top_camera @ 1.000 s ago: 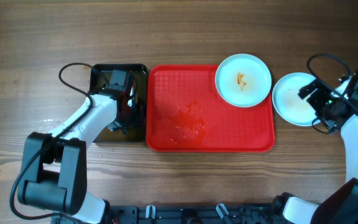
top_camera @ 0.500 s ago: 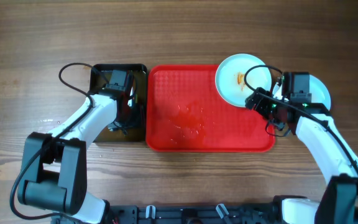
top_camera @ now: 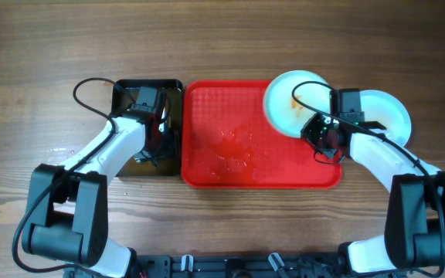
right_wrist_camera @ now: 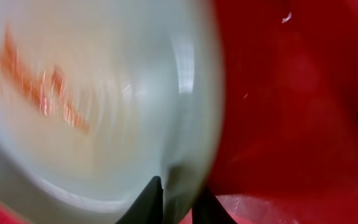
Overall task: Clean dirty plates on tray and stack at the side
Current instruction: 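Grasp the last plate with the right gripper and pull it to tray center, then hold the last plate with the right gripper while left holds sponge in water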
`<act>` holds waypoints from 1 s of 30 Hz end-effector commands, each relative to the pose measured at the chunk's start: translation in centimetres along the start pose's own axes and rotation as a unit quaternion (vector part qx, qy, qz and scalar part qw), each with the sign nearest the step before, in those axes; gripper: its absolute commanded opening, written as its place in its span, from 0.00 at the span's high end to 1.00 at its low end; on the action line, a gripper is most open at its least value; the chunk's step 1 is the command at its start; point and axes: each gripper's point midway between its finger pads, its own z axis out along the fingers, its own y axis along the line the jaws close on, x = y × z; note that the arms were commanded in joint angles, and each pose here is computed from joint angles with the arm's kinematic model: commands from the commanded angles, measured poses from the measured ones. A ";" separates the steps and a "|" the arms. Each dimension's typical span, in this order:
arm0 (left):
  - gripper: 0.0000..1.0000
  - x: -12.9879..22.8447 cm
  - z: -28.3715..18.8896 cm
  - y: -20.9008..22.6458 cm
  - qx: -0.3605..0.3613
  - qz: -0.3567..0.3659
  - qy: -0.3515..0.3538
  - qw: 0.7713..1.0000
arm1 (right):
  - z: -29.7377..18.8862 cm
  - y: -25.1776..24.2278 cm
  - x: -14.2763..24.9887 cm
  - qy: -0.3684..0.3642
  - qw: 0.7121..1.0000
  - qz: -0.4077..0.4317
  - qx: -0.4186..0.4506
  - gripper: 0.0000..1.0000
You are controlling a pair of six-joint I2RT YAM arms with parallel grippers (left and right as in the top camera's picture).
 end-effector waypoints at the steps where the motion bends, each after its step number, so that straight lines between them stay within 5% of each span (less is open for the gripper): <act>1: 0.35 -0.7 -0.8 -0.3 0.008 0.001 -0.015 1.000 | 1.0 -0.3 2.2 0.029 0.999 -0.025 0.018 0.90; 11: 0.31 -0.8 -0.8 -0.3 0.008 0.001 -0.016 1.000 | 1.4 1.2 7.4 0.080 0.986 -0.146 0.031 0.96; 21: 0.32 -5.3 -1.4 -0.9 0.013 0.002 -0.111 0.994 | 1.4 1.3 7.5 0.080 0.985 -0.149 0.030 0.96; 28: 0.32 -5.3 0.5 -0.7 0.004 0.002 -0.098 0.995 | 1.4 1.3 7.5 0.080 0.985 -0.149 0.030 0.96; 30: 0.51 -5.4 0.7 -0.7 0.005 0.002 -0.099 0.995 | 1.4 1.3 7.5 0.080 0.985 -0.149 0.030 0.95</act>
